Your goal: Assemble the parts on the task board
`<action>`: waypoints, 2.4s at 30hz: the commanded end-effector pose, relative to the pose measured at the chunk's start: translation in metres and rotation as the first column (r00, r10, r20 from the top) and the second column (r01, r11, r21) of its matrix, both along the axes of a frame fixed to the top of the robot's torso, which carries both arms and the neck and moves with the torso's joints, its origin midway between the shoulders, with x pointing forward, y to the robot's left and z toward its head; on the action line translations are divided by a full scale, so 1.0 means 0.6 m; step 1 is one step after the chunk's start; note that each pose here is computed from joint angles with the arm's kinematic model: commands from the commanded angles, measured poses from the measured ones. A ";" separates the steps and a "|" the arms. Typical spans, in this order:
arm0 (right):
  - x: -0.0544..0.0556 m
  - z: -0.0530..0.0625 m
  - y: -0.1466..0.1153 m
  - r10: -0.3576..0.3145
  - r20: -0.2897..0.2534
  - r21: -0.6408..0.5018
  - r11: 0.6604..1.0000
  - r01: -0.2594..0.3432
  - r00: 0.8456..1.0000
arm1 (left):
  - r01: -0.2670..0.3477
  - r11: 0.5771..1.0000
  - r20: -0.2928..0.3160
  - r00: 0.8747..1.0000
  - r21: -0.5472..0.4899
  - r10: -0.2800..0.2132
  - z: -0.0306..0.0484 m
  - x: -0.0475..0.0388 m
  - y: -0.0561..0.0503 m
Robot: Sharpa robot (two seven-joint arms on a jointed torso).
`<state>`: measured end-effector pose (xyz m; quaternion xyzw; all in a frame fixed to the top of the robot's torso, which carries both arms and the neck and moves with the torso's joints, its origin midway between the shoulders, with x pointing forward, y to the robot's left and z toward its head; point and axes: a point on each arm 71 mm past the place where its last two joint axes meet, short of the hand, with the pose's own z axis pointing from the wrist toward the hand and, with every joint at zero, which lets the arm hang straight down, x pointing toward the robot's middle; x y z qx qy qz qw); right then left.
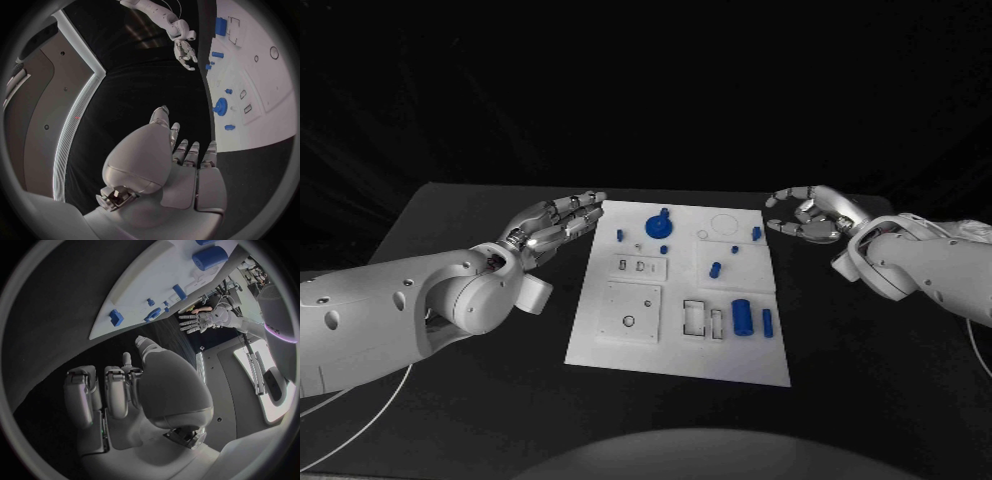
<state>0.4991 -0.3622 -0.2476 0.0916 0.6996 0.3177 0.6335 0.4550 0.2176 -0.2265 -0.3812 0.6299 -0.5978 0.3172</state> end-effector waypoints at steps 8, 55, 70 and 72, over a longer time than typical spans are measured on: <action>-0.004 -0.038 -0.002 0.009 -0.070 0.005 1.000 -0.009 0.998 | 0.033 0.999 0.018 0.999 -0.015 -0.033 -0.001 -0.002 -0.007; 0.010 -0.077 0.027 -0.015 -0.143 0.002 1.000 0.015 0.990 | 0.040 0.999 0.015 0.999 -0.012 -0.040 -0.002 -0.004 -0.005; 0.012 -0.080 0.028 -0.028 -0.163 0.004 1.000 0.029 0.986 | 0.045 0.999 0.012 0.999 -0.013 -0.045 -0.003 -0.004 -0.005; 0.012 -0.080 0.028 -0.029 -0.163 0.004 1.000 0.030 0.986 | 0.045 0.999 0.012 0.999 -0.013 -0.045 -0.003 -0.004 -0.005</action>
